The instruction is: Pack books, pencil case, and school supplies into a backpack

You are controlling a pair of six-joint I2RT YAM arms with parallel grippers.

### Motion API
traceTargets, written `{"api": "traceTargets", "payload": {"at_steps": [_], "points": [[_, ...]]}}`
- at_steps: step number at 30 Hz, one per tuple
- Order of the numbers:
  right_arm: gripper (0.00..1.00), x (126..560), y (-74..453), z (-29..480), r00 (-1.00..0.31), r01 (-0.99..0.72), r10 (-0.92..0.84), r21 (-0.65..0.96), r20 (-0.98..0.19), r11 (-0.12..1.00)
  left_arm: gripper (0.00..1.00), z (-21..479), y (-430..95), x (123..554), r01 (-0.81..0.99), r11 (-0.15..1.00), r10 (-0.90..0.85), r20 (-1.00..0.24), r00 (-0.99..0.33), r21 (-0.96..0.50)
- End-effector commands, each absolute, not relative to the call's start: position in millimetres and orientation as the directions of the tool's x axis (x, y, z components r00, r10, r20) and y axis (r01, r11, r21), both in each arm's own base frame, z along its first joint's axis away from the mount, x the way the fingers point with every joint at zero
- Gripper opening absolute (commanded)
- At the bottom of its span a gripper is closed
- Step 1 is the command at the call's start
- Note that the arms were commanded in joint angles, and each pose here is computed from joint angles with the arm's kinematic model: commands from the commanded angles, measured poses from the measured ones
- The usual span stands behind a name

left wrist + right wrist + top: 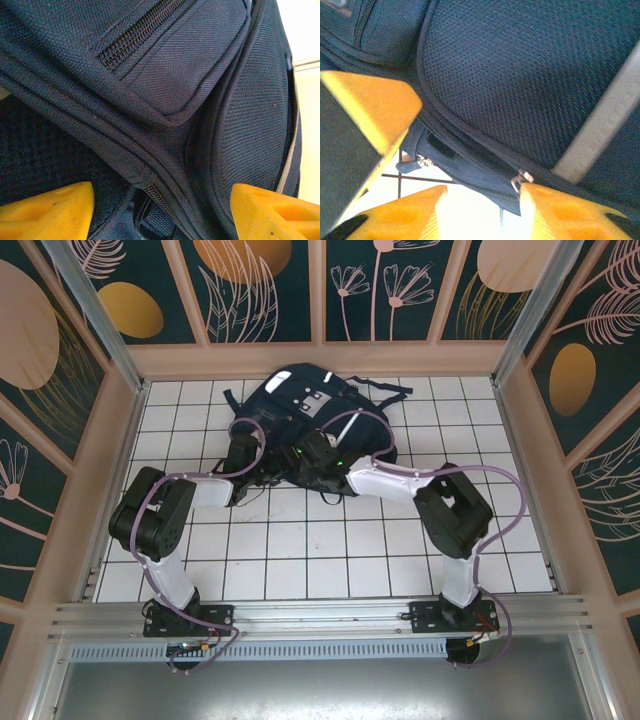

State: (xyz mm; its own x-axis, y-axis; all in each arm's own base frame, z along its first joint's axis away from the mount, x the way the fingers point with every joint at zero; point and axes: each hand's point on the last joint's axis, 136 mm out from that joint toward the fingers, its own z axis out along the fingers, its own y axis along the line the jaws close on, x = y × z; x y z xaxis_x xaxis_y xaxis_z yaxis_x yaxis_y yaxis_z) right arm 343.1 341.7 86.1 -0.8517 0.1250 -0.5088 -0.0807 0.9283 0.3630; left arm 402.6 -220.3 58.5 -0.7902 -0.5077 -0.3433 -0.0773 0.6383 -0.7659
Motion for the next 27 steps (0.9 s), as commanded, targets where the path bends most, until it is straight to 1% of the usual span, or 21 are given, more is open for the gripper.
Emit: {"api": "traceTargets", "payload": {"at_steps": [1, 3, 7, 9, 11, 13, 17, 19, 27], "points": [[0.49, 340, 313, 122, -0.84, -0.094, 0.156, 0.423, -0.519, 0.901, 0.73, 35, -230, 385, -0.13, 0.63, -0.473, -0.245, -0.846, -0.766], [0.53, 346, 299, 130, -0.839, -0.096, 0.177, 0.461, -0.515, 0.882, 0.73, 36, -230, 386, -0.129, 0.628, -0.472, -0.244, -0.847, -0.767], [0.57, 362, 264, 135, -0.827, -0.074, 0.207, 0.467, -0.523, 0.881, 0.73, 37, -230, 386, -0.127, 0.635, -0.467, -0.248, -0.849, -0.762], [0.59, 372, 248, 135, -0.818, -0.056, 0.23, 0.472, -0.526, 0.88, 0.73, 39, -231, 386, -0.127, 0.632, -0.469, -0.247, -0.848, -0.765], [0.61, 374, 245, 131, -0.823, -0.059, 0.231, 0.484, -0.518, 0.873, 0.73, 39, -230, 385, -0.13, 0.63, -0.471, -0.243, -0.848, -0.765], [0.62, 388, 224, 125, -0.811, -0.021, 0.271, 0.488, -0.518, 0.872, 0.73, 41, -230, 385, -0.129, 0.627, -0.473, -0.244, -0.847, -0.768], [0.67, 394, 229, 115, -0.827, -0.044, 0.281, 0.555, -0.487, 0.831, 0.73, 41, -229, 384, -0.131, 0.629, -0.474, -0.244, -0.846, -0.766], [0.68, 396, 236, 109, -0.839, -0.052, 0.279, 0.578, -0.468, 0.814, 0.73, 40, -229, 383, -0.135, 0.628, -0.475, -0.24, -0.847, -0.766], [0.69, 405, 239, 86, -0.857, -0.027, 0.277, 0.573, -0.435, 0.819, 0.73, 41, -230, 380, -0.142, 0.609, -0.485, -0.224, -0.845, -0.78]]}}
